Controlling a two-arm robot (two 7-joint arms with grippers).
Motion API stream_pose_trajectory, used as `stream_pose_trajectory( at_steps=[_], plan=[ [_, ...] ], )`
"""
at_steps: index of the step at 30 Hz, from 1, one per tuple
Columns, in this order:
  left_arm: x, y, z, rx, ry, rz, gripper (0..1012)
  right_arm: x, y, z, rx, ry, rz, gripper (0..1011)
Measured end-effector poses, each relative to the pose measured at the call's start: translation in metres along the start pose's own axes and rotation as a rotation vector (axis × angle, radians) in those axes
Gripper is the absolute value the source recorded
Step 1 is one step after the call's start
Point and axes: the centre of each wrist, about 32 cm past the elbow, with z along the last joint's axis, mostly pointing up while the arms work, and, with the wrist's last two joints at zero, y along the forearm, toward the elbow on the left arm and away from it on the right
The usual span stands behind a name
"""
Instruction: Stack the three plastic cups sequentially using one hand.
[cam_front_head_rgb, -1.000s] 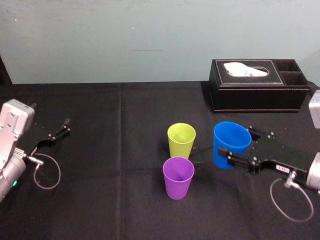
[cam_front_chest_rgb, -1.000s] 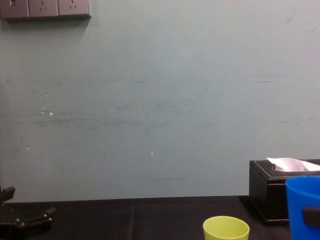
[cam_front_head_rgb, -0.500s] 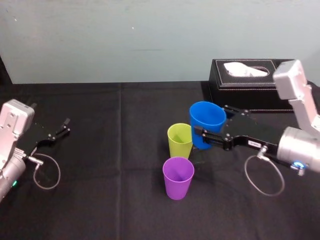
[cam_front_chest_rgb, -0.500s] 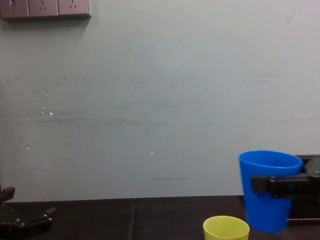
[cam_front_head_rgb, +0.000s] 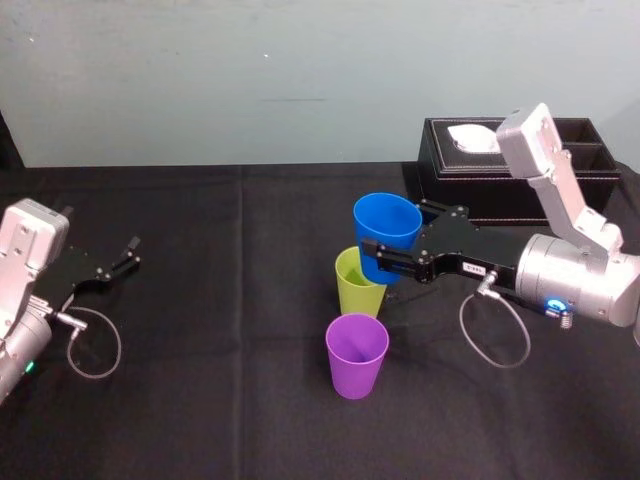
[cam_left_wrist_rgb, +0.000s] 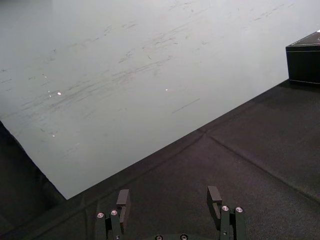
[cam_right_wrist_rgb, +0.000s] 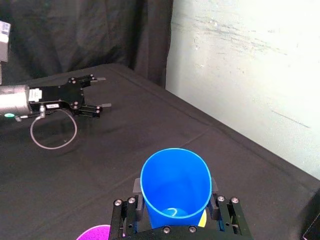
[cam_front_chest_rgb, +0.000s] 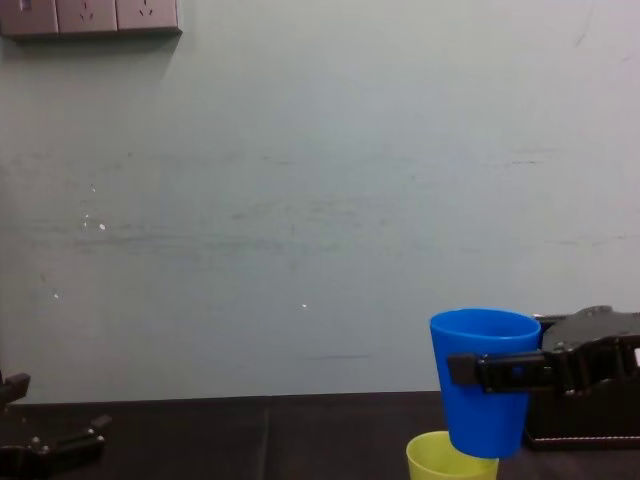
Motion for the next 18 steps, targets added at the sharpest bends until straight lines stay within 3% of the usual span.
stream_pose_trajectory(
  at_steps=[18],
  plan=[
    [0.0000,0.000,0.000,0.000,0.000,0.000,1011,0.0070,0.019,0.001,-0.001,0.002,0.005,724]
  ],
)
